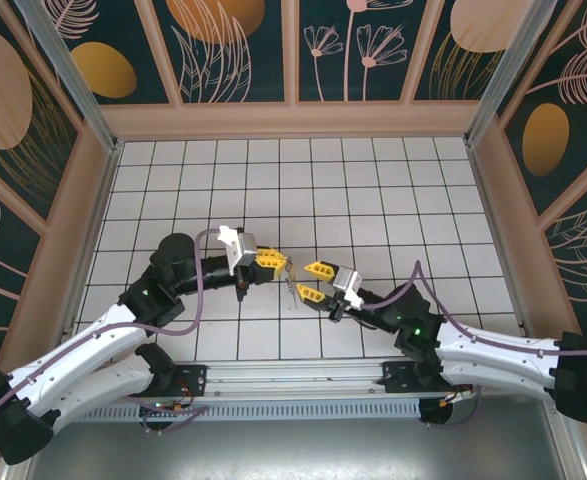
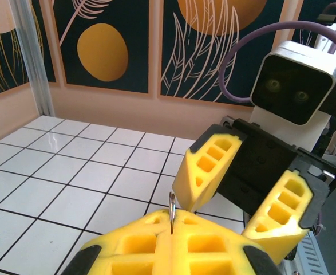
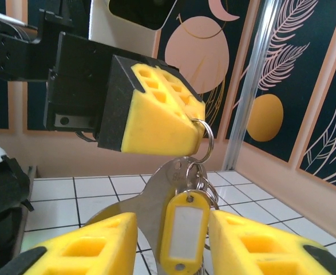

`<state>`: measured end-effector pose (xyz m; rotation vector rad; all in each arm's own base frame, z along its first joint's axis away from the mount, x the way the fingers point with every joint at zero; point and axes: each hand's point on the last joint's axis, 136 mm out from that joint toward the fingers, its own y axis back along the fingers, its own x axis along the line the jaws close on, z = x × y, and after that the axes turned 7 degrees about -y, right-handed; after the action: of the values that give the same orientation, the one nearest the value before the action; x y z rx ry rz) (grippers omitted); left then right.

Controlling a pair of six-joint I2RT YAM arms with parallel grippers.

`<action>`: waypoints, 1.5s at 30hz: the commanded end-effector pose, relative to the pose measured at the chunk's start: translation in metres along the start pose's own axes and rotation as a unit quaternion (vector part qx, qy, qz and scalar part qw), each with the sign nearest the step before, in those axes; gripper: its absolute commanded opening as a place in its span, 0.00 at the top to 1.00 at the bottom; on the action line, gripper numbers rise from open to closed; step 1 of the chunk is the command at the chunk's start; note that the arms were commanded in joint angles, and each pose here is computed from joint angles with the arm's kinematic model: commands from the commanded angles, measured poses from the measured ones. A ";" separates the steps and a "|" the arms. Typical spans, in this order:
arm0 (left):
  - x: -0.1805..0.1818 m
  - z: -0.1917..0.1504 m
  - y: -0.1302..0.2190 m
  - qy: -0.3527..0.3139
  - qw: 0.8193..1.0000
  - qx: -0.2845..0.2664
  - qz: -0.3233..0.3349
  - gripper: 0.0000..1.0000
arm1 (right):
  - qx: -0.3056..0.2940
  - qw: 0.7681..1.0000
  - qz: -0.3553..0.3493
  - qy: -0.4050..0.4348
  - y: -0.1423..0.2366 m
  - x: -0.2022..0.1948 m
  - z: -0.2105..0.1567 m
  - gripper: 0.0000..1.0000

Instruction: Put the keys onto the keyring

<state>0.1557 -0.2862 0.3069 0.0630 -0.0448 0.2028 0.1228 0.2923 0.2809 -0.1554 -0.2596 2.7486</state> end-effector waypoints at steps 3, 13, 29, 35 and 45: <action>-0.005 0.008 0.005 -0.001 1.000 -0.018 -0.007 1.00 | -0.049 0.999 0.001 0.006 -0.005 0.000 0.030 0.70; -0.006 0.003 0.004 -0.004 1.000 -0.006 -0.013 1.00 | -0.039 0.999 0.011 0.005 -0.020 0.003 0.026 0.65; -0.009 0.001 0.005 -0.004 1.000 -0.007 -0.017 1.00 | -0.039 0.999 0.011 0.015 -0.036 0.001 0.028 0.86; -0.009 0.000 0.006 -0.002 1.000 -0.006 -0.016 1.00 | -0.038 0.999 0.002 0.021 -0.039 -0.002 0.029 0.97; -0.009 0.000 0.009 -0.002 1.000 -0.006 -0.010 1.00 | -0.043 0.997 -0.046 0.040 -0.036 -0.016 0.038 1.00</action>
<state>0.1509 -0.2803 0.3058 0.0647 -0.0399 0.2047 0.1396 0.3218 0.2886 -0.2202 -0.2261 2.7200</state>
